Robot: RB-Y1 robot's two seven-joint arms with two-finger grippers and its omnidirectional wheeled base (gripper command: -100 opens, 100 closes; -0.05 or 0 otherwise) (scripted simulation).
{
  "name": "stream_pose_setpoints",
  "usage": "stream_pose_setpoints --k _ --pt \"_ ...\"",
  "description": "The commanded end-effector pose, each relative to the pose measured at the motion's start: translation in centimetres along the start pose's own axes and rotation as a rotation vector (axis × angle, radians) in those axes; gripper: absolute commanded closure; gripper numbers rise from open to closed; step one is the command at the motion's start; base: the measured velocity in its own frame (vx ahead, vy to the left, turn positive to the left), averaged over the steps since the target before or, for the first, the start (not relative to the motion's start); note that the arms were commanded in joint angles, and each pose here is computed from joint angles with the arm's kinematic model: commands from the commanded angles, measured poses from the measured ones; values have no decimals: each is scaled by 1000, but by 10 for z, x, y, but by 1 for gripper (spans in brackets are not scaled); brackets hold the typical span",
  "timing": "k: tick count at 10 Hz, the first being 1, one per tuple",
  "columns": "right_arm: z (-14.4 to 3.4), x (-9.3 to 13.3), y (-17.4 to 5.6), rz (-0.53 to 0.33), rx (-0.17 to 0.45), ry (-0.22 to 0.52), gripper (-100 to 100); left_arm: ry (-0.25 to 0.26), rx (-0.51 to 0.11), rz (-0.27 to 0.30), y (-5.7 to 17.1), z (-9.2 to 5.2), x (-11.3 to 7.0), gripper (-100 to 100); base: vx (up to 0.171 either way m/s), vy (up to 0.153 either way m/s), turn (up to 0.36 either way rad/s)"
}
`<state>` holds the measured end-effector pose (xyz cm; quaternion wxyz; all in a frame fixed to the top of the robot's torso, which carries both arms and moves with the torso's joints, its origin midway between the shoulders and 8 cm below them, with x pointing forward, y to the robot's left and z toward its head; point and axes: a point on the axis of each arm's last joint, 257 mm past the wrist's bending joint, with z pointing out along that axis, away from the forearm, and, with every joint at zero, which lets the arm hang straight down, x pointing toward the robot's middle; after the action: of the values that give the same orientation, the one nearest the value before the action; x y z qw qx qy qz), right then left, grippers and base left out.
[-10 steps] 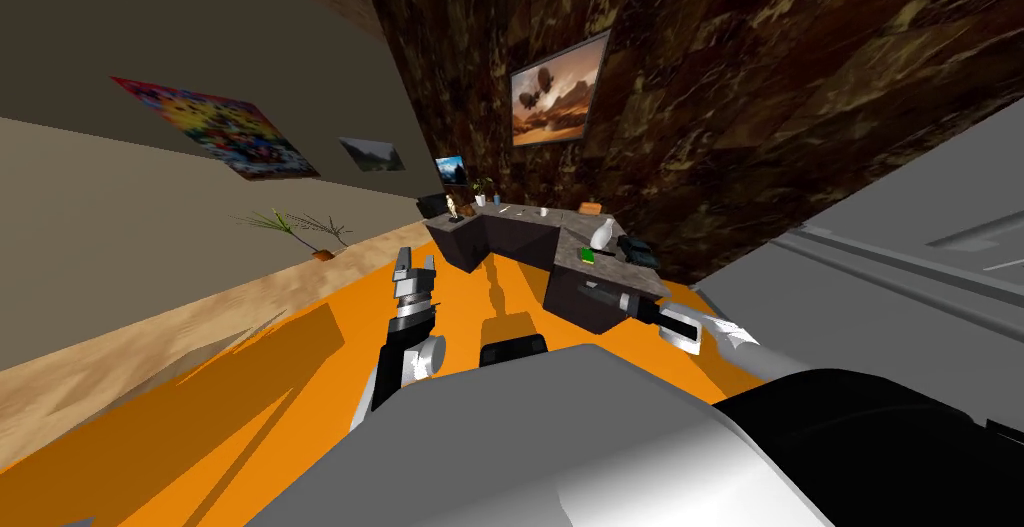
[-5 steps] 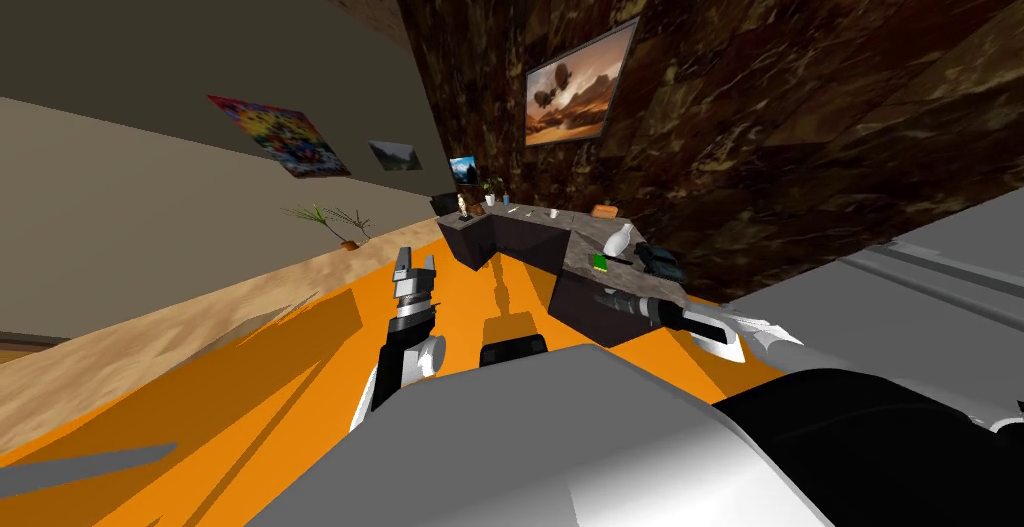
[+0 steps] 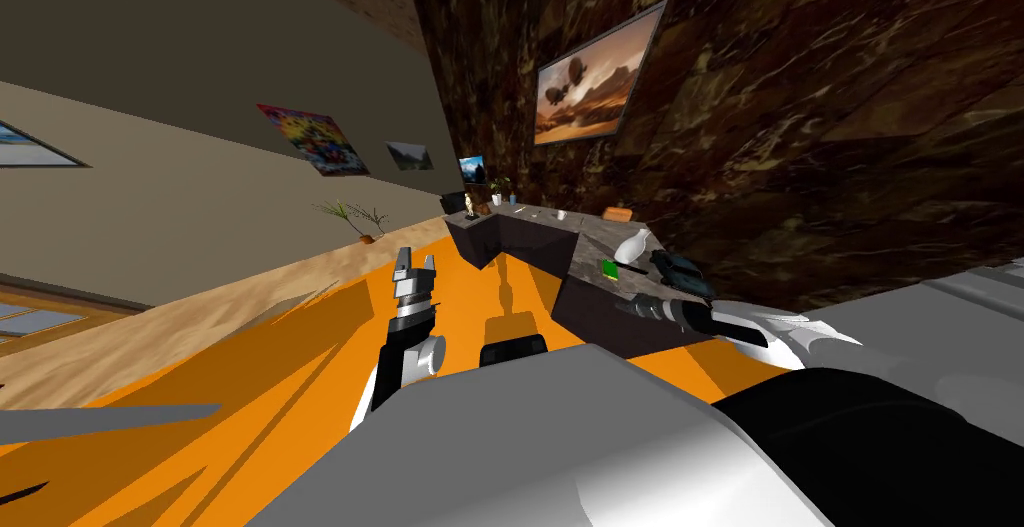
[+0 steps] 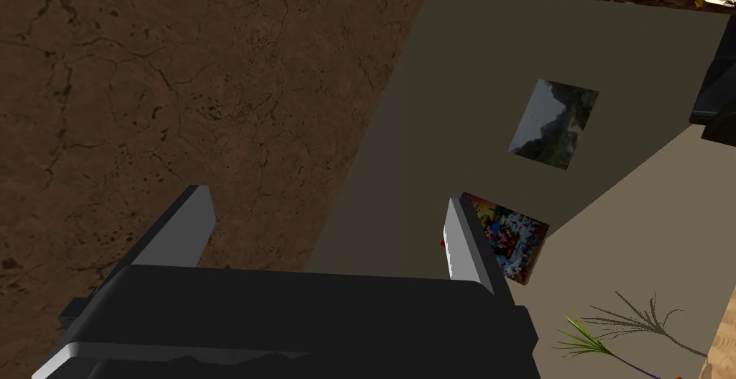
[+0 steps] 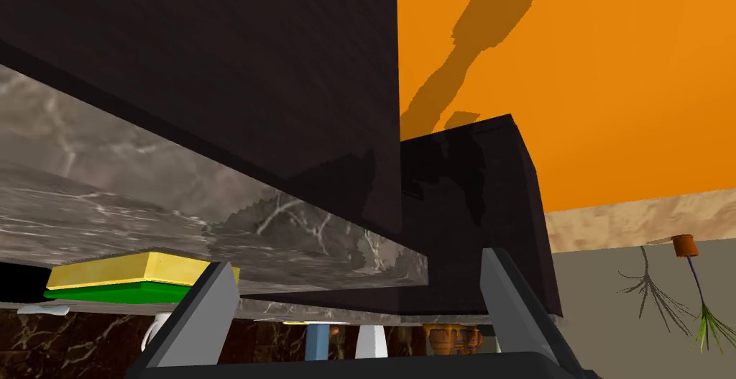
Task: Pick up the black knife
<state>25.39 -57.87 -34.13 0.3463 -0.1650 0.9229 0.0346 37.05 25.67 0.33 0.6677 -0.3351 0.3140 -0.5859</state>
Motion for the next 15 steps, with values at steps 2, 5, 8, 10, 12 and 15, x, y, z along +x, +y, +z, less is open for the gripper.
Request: stream_pose_setpoints --k 2,5,8,10,12,15 --pt "-25 25 -39 -80 71 106 -100 0 0 0 0 0 0 0 50 -51 131" --pt "-60 56 -76 -172 136 234 -100 0 0 0 0 0 0 0 56 -87 175" --pt "-93 86 -102 -248 179 352 -100 0 0 0 0 0 0 0 79 -120 168" --pt "-104 101 -104 -279 174 403 -100 0 0 0 0 0 0 0 48 -59 86" --pt "-123 114 -118 -306 201 456 -100 0 0 0 0 0 0 0 24 -36 56" --pt "-154 149 -127 -362 205 571 -100 0 0 0 0 0 0 0 70 -77 140"
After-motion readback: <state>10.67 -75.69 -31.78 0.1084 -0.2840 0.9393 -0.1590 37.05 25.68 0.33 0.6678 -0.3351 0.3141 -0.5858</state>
